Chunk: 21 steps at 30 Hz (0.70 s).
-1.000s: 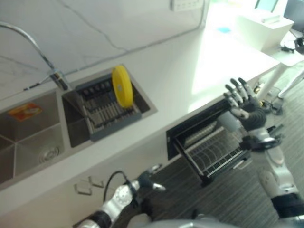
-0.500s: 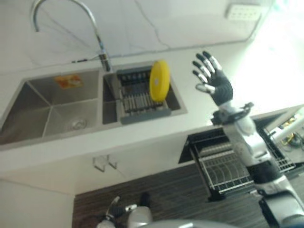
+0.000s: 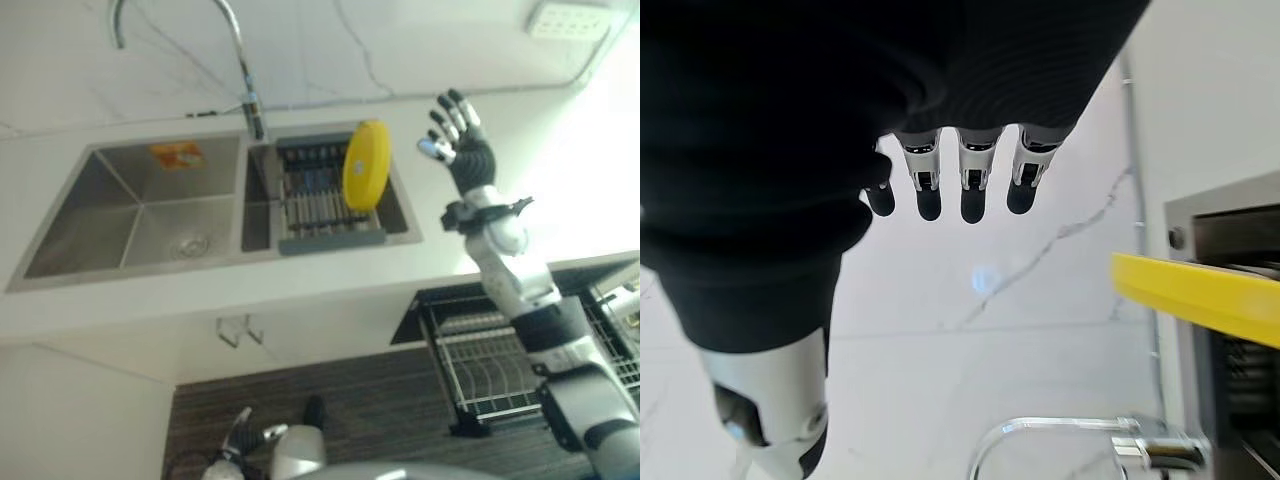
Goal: Place the dishes in the dishwasher.
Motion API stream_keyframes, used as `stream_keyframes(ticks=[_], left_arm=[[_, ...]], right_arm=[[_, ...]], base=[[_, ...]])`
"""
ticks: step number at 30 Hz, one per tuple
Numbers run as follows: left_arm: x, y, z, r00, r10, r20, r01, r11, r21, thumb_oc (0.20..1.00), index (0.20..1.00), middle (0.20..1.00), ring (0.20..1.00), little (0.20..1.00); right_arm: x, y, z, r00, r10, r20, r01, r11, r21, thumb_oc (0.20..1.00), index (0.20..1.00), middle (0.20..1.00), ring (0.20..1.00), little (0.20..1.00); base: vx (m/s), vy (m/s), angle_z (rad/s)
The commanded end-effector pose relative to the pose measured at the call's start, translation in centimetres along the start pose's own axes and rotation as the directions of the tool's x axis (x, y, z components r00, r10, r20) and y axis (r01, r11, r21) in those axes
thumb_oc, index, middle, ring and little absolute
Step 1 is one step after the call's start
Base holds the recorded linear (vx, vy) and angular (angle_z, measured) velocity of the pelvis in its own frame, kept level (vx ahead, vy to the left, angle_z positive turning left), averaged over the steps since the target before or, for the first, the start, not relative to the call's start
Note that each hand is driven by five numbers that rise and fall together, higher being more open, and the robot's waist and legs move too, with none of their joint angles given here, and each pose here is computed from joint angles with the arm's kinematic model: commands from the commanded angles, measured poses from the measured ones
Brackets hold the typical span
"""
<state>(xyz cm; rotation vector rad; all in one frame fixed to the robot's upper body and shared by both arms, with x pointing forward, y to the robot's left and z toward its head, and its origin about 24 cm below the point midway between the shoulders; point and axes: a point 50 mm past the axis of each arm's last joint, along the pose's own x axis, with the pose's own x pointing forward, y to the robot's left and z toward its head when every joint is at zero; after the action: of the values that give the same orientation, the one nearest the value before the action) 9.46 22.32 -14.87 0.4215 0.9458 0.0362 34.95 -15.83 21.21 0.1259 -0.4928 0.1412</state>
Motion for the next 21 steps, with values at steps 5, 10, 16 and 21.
stream_keyframes(ticks=[5,10,16,21], left_arm=[[-0.3,0.5,-0.5,0.999,-0.012,0.039,0.009,0.996,0.090,1.000,1.000,1.000,1.000,1.000],[-0.3,0.7,0.8,0.988,-0.055,0.147,0.020,0.974,0.226,1.000,1.000,1.000,1.000,1.000],[0.0,1.2,2.6,0.973,-0.079,0.217,0.023,0.968,0.250,1.000,1.000,1.000,1.000,1.000],[0.1,1.4,3.0,0.971,-0.073,0.228,0.018,0.972,0.233,1.000,1.000,1.000,1.000,1.000]], right_arm=[[1.9,-2.2,4.6,0.986,-0.062,0.158,0.070,0.996,-0.047,1.000,1.000,1.000,1.000,1.000],[2.8,-3.1,4.2,0.990,-0.087,0.113,0.093,0.994,-0.054,1.000,1.000,1.000,1.000,1.000],[3.6,-3.9,3.9,0.989,-0.116,0.091,0.123,0.989,-0.079,1.000,1.000,1.000,1.000,1.000],[3.8,-4.2,3.5,0.987,-0.135,0.083,0.142,0.987,-0.079,1.000,1.000,1.000,1.000,1.000]], base=[[0.08,0.002,0.14],[0.06,0.015,0.05],[0.02,0.005,0.16],[0.01,-0.005,0.06]])
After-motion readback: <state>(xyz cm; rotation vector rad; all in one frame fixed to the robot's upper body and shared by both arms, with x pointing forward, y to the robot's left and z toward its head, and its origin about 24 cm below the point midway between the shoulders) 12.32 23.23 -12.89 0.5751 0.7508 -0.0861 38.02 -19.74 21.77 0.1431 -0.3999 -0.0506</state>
